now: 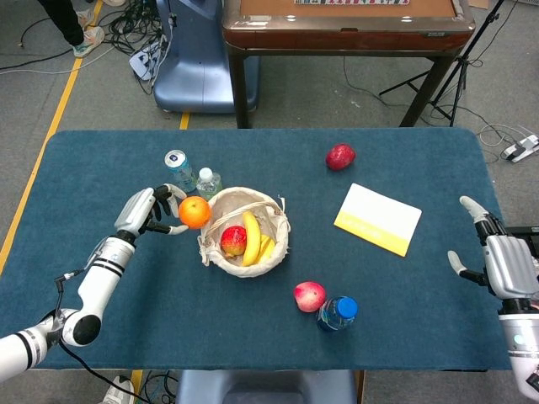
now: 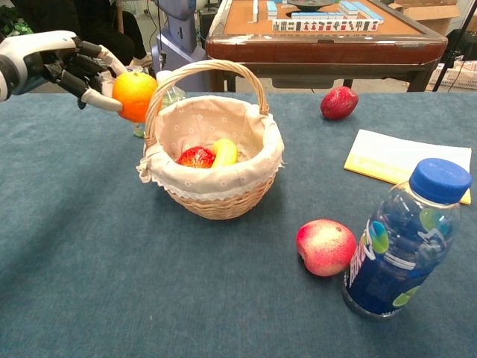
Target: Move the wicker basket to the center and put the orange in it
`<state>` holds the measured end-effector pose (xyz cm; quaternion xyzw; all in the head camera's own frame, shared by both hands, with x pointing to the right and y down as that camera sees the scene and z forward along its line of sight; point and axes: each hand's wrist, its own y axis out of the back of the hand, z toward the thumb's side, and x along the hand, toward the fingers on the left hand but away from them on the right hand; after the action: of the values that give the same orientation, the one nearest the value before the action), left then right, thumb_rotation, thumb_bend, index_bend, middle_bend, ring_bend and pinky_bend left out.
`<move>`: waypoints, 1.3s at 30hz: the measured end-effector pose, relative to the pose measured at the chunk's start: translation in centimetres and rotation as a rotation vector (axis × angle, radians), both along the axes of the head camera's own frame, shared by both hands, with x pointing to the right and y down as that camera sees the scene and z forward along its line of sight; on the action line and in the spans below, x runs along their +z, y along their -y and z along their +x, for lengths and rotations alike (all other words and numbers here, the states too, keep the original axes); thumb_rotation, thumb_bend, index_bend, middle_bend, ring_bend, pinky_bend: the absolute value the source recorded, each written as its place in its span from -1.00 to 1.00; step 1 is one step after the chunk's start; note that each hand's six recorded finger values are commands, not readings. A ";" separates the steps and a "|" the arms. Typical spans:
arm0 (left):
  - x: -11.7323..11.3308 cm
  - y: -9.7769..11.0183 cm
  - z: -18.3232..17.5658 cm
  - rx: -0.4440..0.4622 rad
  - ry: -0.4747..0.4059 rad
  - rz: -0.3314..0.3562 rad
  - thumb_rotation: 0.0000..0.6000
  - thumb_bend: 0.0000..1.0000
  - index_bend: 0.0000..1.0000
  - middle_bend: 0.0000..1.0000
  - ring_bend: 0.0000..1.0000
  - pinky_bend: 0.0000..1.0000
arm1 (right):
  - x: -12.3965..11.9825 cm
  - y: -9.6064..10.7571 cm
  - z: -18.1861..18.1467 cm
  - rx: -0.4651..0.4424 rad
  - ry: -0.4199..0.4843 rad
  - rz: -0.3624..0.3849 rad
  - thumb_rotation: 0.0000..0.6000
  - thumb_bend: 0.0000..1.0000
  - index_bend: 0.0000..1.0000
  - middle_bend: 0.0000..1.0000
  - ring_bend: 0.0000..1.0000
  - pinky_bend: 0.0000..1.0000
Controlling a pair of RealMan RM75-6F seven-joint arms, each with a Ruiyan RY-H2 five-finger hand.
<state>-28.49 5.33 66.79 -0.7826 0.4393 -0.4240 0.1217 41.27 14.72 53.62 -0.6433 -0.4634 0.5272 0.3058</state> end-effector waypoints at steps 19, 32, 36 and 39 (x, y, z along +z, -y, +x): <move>0.2 0.3 1.7 -0.006 -0.107 -0.051 1.00 -0.85 -0.37 0.10 0.07 0.24 | 0.3 0.0 0.4 0.012 -0.005 -0.005 1.00 -0.34 -0.93 -0.73 -0.72 -0.26; -0.6 0.4 -3.1 -0.036 0.020 0.009 1.00 -0.85 -0.35 0.04 -0.02 0.20 | 0.1 0.2 0.4 0.002 -0.008 -0.006 1.00 -0.34 -0.93 -0.73 -0.72 -0.26; -1.1 -0.3 -5.7 -0.034 0.111 0.025 1.00 -0.85 -0.32 0.00 -0.07 0.13 | 0.2 0.1 0.5 -0.022 -0.011 -0.030 1.00 -0.34 -0.90 -0.71 -0.72 -0.26; -1.6 -1.1 -7.8 -0.032 0.194 0.053 1.00 -0.85 -0.30 -0.02 -0.09 0.09 | 0.5 -0.3 0.6 -0.055 -0.027 -0.064 1.00 -0.34 -0.90 -0.69 -0.72 -0.26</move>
<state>-36.33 6.42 65.14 -0.7271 0.4491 -0.4879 0.1774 41.88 15.00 54.11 -0.6580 -0.4245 0.5417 0.3057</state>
